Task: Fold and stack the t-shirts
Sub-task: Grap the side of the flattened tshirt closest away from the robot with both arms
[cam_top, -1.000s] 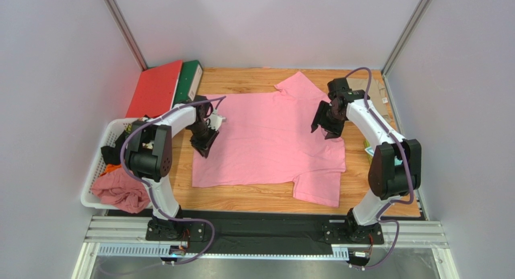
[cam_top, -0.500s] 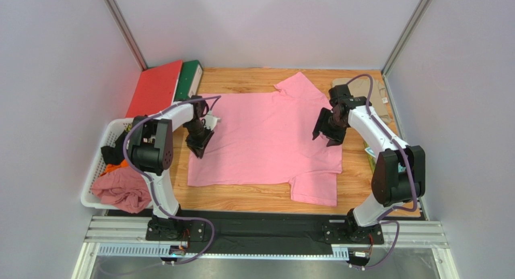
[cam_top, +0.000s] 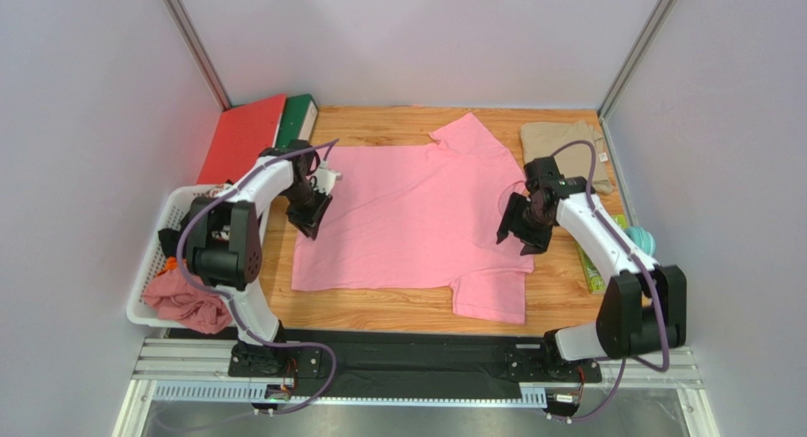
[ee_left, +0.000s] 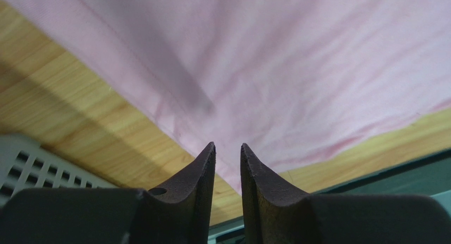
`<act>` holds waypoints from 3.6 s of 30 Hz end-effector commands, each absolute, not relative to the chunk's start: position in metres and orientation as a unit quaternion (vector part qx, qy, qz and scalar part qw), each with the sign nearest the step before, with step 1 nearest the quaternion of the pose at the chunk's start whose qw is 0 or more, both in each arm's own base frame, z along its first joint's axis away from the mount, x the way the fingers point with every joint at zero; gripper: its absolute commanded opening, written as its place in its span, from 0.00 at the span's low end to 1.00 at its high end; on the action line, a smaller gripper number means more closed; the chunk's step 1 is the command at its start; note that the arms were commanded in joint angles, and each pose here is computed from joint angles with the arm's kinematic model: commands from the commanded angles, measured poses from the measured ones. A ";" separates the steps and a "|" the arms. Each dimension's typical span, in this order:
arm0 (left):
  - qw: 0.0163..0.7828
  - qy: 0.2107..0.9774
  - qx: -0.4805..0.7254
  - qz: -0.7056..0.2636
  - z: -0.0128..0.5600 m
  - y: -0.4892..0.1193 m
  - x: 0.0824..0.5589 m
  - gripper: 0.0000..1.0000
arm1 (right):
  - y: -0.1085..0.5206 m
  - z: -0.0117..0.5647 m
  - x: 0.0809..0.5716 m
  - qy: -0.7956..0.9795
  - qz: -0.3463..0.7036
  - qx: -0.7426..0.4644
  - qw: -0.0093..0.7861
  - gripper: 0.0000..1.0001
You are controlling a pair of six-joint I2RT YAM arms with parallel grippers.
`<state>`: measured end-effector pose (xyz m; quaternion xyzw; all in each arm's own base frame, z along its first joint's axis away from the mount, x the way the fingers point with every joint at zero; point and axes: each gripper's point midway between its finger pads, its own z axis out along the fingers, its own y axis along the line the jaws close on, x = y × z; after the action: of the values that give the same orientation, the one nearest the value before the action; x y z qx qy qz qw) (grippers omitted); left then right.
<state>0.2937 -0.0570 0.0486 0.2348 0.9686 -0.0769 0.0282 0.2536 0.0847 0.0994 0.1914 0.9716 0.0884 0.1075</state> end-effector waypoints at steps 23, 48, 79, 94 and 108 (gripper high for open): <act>0.125 0.934 0.334 -0.027 0.072 -0.036 0.229 0.31 | 0.080 0.052 0.089 0.946 0.067 0.305 0.085 0.62; 0.078 0.945 0.312 -0.056 0.029 -0.026 0.237 0.30 | 0.060 0.034 0.114 0.929 -0.015 0.339 0.148 0.48; 0.068 0.930 0.347 -0.098 0.045 -0.035 0.207 0.35 | 0.065 0.024 0.116 0.936 -0.016 0.325 0.133 0.46; 0.011 0.933 0.349 -0.091 0.043 -0.025 0.177 0.47 | 0.064 0.024 0.114 0.937 -0.013 0.323 0.135 0.47; -0.015 0.937 0.341 -0.074 0.012 -0.016 0.179 0.47 | 0.065 0.028 0.114 0.937 -0.007 0.321 0.139 0.47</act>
<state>0.1719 -0.0160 0.0147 0.3398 0.9373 -0.0732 -0.0256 0.1085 0.0641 0.0236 0.3256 0.9373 -0.0128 0.1238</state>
